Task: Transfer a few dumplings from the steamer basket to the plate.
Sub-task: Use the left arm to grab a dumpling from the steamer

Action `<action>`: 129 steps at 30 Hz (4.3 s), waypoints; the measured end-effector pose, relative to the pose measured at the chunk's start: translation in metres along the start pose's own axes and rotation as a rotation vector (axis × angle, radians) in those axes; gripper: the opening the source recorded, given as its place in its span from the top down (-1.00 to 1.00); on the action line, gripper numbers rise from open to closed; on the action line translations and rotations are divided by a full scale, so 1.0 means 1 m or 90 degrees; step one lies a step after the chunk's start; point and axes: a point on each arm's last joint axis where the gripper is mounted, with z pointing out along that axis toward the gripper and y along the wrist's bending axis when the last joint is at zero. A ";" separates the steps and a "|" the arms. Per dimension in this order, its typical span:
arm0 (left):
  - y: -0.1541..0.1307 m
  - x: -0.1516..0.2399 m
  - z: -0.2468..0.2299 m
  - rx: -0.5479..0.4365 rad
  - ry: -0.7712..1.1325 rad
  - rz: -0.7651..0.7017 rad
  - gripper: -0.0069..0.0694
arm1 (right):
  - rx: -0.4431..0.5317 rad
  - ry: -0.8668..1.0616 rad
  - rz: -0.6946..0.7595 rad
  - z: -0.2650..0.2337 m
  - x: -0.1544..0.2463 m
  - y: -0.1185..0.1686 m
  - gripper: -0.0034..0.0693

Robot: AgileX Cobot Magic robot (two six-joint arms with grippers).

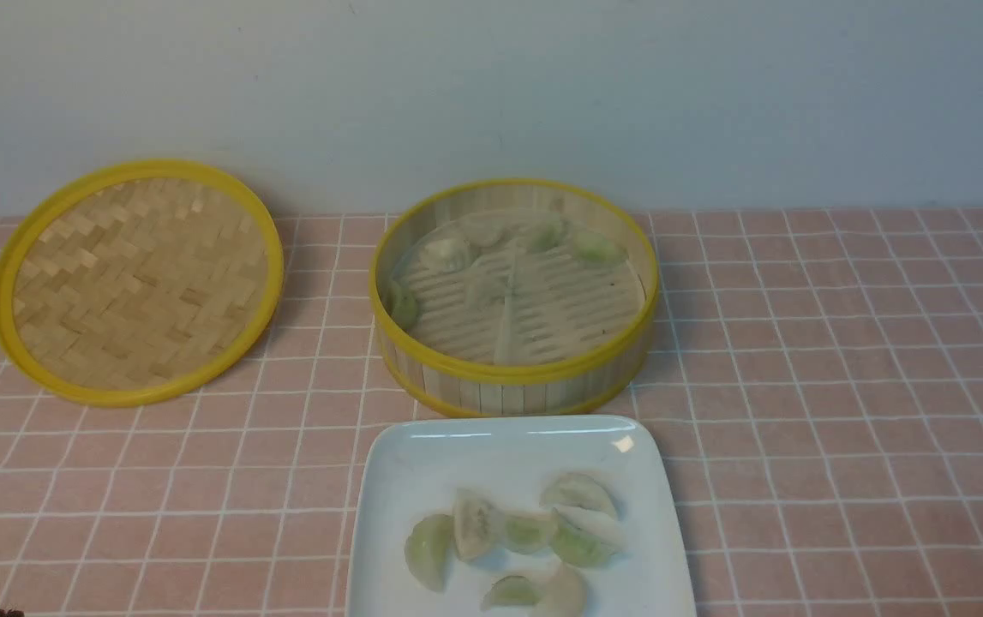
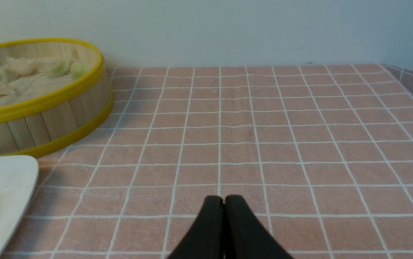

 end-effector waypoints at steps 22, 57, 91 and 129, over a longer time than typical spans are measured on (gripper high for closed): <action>0.000 -0.001 0.000 0.001 -0.004 -0.003 0.84 | 0.000 0.000 0.000 0.000 0.000 0.000 0.95; -0.018 -0.214 0.007 0.162 0.081 -0.196 0.84 | -0.082 -0.297 0.509 -0.010 -0.042 -0.006 0.95; -0.141 -0.200 0.384 0.162 0.565 0.249 0.44 | -0.090 0.435 0.003 0.054 -0.191 0.031 0.95; -0.187 -0.158 0.400 0.032 0.566 0.309 -0.10 | -0.108 0.431 0.022 0.054 -0.191 0.034 0.95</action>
